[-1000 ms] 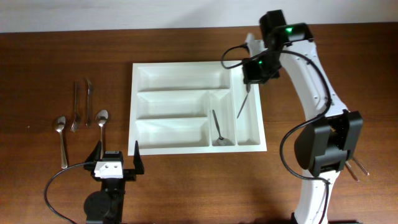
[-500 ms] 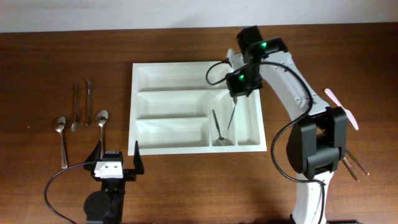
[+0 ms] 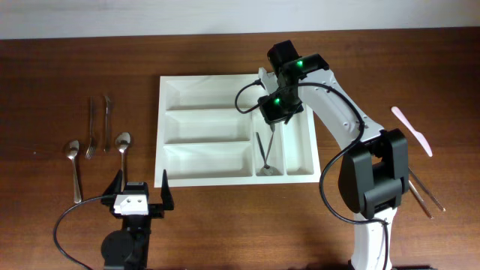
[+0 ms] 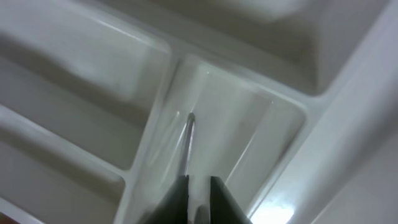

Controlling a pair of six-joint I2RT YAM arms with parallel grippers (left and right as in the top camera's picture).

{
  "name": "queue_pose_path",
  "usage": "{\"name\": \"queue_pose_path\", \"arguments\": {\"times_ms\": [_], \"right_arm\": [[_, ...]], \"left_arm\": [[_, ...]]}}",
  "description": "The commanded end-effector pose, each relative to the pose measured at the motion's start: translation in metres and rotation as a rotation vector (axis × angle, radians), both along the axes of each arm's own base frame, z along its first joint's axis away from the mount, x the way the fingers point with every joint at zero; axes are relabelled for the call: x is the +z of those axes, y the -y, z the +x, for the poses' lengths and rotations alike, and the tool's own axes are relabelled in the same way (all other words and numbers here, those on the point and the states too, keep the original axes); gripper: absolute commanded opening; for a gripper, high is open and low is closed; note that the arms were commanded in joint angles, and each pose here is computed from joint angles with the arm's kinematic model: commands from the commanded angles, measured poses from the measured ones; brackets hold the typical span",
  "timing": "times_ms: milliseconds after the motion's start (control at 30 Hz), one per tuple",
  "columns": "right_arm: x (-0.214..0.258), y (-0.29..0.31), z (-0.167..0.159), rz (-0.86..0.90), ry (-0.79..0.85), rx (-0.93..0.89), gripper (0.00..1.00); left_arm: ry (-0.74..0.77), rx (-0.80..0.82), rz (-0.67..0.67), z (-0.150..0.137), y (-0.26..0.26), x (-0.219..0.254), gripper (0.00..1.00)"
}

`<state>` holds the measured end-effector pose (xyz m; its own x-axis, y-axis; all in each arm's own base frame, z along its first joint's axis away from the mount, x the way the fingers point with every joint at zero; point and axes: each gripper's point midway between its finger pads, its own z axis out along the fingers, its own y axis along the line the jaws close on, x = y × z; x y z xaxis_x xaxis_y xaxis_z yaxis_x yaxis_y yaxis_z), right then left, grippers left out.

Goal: Pack container
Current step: 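Carry the spoon with the right gripper and place it in the same compartment, then move the right gripper to the metal tongs and grasp them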

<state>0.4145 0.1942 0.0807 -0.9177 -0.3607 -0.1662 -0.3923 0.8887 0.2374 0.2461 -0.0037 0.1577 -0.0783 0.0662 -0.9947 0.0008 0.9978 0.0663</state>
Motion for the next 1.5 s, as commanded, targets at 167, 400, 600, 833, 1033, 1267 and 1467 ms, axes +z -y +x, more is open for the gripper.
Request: {"name": "queue_pose_path", "arguments": {"times_ms": [167, 400, 600, 833, 1033, 1267, 1467], "right_arm": [[-0.007, 0.005, 0.002, -0.018, -0.008, -0.019, 0.57], [0.025, 0.07, 0.019, -0.075, 0.013, -0.209, 0.5], [0.074, 0.18, 0.01, -0.179, 0.04, -0.353, 0.51], [0.066, 0.266, -0.026, -0.212, -0.052, -0.305, 0.55], [0.036, 0.317, -0.039, -0.221, -0.077, -0.404, 0.55], [-0.002, 0.339, -0.066, -0.221, -0.131, -0.342, 0.54], [-0.04, 0.341, -0.091, -0.219, -0.188, -0.329, 0.54]], "left_arm": [[0.005, 0.014, 0.016, 0.0, -0.003, 0.0, 0.99], [0.005, 0.014, 0.016, 0.0, -0.003, 0.0, 0.99], [0.005, 0.014, 0.016, 0.0, -0.003, 0.0, 0.99], [0.005, 0.014, 0.016, 0.0, -0.003, 0.0, 0.99], [0.005, 0.014, 0.016, 0.0, -0.003, 0.0, 0.99], [0.005, 0.014, 0.016, 0.0, -0.003, 0.0, 0.99], [0.005, 0.014, 0.016, 0.0, -0.003, 0.0, 0.99]]}}
